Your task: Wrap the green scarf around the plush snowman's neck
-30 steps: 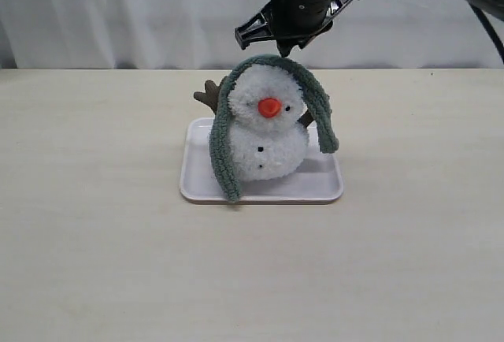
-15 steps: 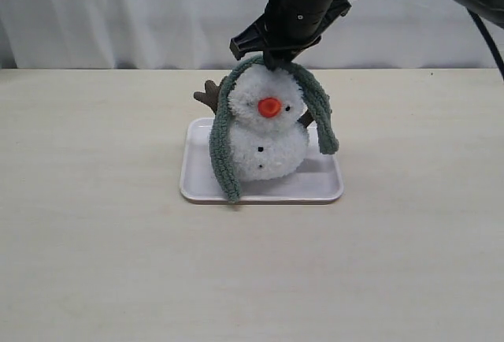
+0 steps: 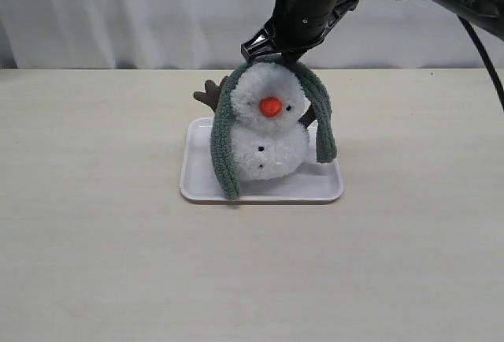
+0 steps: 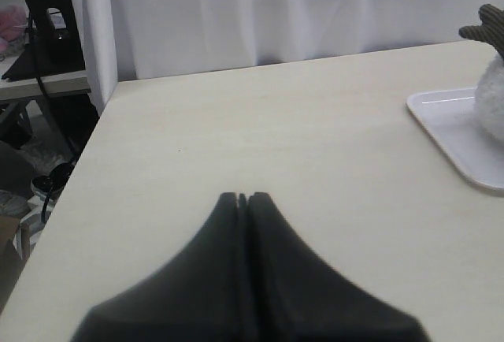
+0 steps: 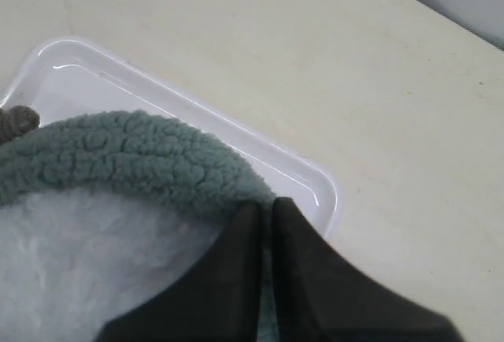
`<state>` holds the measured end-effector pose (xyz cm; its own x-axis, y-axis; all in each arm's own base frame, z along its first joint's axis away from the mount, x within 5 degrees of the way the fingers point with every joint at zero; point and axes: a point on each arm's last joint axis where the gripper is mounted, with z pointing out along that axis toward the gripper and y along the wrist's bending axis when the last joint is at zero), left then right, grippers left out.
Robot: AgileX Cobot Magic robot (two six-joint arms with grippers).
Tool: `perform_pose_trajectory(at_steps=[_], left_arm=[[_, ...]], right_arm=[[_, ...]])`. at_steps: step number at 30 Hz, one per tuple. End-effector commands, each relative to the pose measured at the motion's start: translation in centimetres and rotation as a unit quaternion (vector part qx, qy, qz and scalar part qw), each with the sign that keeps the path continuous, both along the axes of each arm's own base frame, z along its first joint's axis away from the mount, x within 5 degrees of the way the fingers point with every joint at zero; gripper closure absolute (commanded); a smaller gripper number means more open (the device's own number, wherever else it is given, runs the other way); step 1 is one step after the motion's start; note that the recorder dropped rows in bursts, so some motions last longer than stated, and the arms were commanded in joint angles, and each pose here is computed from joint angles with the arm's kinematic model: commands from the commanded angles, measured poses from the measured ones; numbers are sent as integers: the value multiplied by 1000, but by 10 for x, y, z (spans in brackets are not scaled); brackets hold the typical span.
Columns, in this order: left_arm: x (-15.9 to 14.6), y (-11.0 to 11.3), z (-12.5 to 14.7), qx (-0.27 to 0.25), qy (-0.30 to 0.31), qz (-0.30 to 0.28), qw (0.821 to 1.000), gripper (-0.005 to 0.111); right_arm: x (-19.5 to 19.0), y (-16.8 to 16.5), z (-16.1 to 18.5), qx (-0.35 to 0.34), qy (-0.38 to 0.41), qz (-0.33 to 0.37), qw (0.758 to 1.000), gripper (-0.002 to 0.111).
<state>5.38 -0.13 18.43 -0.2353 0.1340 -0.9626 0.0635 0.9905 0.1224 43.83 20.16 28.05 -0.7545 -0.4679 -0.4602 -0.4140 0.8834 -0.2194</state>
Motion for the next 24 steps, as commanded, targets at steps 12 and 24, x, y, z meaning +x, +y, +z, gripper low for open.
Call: perform_pose_trajectory(at_steps=[12, 24], left_arm=[[0, 0, 0, -2, -4, 0, 1000, 107], [0, 0, 0, -2, -4, 0, 1000, 107]], right_arm=[[10, -4, -30, -39, 22, -19, 999, 104], [-8, -10, 16, -14, 13, -29, 999, 97]])
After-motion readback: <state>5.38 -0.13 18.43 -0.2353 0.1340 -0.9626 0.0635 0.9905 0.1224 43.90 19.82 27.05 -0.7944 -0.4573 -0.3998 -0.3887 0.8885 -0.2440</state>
